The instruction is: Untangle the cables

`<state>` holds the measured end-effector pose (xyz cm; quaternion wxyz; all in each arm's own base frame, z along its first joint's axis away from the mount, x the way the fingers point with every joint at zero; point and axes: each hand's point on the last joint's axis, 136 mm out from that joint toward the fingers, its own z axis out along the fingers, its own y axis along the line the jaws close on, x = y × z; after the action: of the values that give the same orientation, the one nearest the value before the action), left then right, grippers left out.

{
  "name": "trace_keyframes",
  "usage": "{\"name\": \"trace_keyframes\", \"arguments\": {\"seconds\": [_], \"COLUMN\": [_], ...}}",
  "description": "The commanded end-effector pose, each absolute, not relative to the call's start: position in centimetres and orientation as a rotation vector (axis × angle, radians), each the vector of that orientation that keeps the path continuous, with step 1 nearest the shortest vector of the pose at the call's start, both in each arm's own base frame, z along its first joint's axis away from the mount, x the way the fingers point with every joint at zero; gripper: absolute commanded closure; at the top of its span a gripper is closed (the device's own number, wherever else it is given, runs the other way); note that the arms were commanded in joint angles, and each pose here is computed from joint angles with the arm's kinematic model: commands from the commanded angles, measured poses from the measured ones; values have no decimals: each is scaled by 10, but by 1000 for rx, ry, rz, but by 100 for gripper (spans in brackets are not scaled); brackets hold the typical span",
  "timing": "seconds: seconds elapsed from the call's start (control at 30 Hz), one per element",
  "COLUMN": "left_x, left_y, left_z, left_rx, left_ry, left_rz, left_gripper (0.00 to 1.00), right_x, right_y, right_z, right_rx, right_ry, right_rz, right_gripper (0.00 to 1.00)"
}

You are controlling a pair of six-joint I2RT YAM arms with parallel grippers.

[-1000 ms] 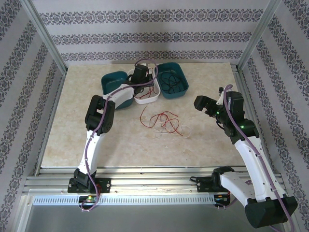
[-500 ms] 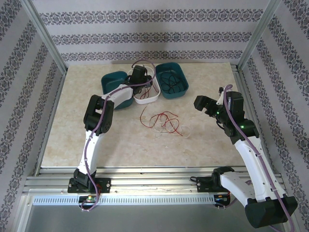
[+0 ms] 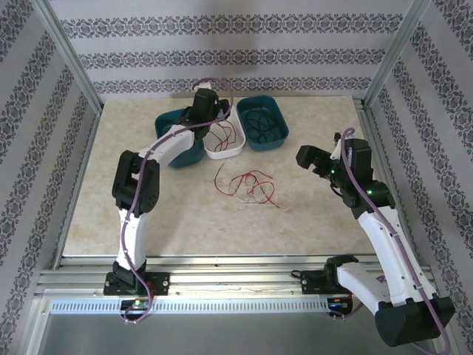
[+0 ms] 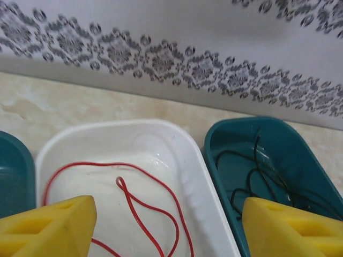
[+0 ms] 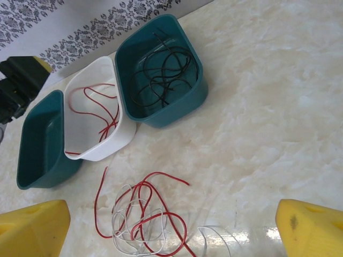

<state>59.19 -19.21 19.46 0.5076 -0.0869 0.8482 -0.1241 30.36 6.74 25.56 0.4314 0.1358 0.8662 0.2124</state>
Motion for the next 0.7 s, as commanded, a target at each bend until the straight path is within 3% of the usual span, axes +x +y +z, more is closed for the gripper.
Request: {"name": "trace_keyframes", "arguments": {"seconds": [0.0,0.37,0.67], "left_x": [590,572,485], "left_y": [-173,-191,-242], "left_z": [215,235,207], "left_rx": [-195,-23,316], "left_ry": [1995,2013,2167], "left_rz": [-216,-277,-377], "left_gripper": [26,19,17], "right_x": [306,306,306], "right_y": [66,62,59], "right_z": [265,257,239], "right_rx": [353,375,393], "right_ry": [2127,2144,2189], "right_rz": [546,519,486], "right_gripper": [2,2,2]}}
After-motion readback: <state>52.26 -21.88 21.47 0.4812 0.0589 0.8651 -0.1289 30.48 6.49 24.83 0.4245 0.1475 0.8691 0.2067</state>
